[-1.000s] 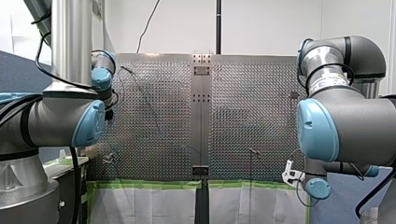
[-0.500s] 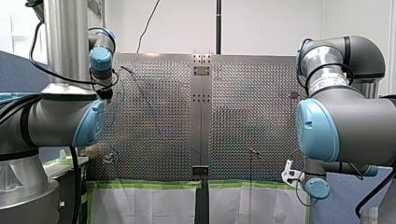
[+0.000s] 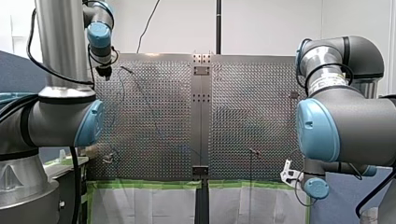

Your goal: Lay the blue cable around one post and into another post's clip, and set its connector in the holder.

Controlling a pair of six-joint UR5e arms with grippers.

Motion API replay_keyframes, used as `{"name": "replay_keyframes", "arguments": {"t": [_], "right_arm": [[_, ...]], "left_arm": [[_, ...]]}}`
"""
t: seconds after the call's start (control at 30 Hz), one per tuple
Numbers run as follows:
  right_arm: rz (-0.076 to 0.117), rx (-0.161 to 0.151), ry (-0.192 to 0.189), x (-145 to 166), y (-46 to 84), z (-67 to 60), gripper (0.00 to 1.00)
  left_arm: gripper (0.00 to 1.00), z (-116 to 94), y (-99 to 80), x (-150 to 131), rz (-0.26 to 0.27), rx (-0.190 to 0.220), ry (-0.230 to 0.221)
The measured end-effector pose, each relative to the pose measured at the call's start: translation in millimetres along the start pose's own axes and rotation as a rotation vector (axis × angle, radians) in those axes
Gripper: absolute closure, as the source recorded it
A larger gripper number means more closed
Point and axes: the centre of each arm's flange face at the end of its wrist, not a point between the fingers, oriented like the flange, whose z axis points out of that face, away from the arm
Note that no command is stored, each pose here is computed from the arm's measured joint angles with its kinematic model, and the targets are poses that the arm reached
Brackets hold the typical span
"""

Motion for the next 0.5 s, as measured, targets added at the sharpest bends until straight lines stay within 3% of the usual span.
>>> {"name": "replay_keyframes", "arguments": {"t": [0.27,0.5], "right_arm": [[0.001,0.004,-0.001,0,-1.9,0.0,1.0],[0.0,0.007,-0.001,-1,-2.9,0.1,1.0]], "left_arm": [[0.02,-39,-27.1,-33,0.057,0.108,-0.014],[0.02,-36,-44.9,-39,0.109,0.159,0.053]]}}
